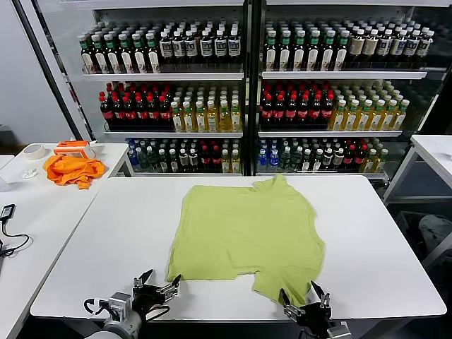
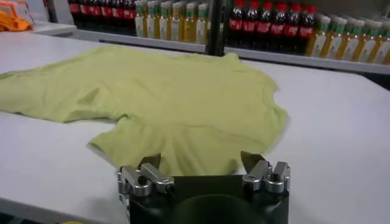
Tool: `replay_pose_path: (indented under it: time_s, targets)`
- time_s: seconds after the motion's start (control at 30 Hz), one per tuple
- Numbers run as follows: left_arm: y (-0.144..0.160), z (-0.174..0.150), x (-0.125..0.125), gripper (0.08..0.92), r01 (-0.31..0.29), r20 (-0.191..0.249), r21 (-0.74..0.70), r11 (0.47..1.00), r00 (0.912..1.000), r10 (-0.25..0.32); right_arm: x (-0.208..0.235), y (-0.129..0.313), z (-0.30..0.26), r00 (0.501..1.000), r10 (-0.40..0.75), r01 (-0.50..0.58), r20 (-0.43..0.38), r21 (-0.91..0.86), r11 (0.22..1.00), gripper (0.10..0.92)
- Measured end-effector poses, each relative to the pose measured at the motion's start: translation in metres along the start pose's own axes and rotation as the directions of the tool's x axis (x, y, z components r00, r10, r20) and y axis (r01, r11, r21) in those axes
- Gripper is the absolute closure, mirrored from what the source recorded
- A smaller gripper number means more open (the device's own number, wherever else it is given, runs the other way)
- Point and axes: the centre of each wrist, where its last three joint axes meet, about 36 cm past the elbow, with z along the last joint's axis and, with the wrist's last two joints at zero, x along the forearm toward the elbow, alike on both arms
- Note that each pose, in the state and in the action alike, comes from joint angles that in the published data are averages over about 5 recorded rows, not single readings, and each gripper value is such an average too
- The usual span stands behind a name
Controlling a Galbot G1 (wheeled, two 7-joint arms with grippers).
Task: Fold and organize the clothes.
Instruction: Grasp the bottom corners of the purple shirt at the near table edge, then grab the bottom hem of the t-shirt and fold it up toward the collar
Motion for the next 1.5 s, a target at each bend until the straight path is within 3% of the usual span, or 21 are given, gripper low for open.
replay_pose_path:
  time_s: [0.53, 0.73, 0.93, 1.17, 1.5]
  targets:
    - [-0.007, 0.008, -0.002, 0.77, -0.024, 0.005, 0.005, 1.0, 0.9997, 0.024, -0.003, -0.005, -0.002, 1.0, -0.014, 0.013, -0.015, -0.037, 0.999, 0.881]
    - [-0.007, 0.007, -0.004, 0.908, -0.035, 0.021, 0.008, 0.999, 0.9992, 0.035, 0.007, -0.006, -0.008, 1.0, -0.029, 0.028, -0.012, -0.038, 0.999, 0.916]
    - [-0.008, 0.001, 0.008, 0.918, -0.024, 0.043, 0.013, 1.0, 0.9988, 0.023, 0.028, -0.004, -0.014, 0.999, -0.042, 0.042, -0.005, -0.027, 0.999, 0.916]
    - [-0.01, -0.007, 0.04, 0.918, -0.011, 0.073, -0.009, 1.0, 0.9973, 0.011, 0.057, 0.003, -0.019, 0.998, -0.057, 0.057, -0.013, -0.014, 0.998, 0.916]
    - [-0.018, -0.011, 0.092, 0.918, -0.003, 0.045, -0.023, 1.0, 0.999, 0.004, 0.072, 0.004, -0.037, 0.997, -0.07, 0.07, 0.014, -0.007, 0.998, 0.916]
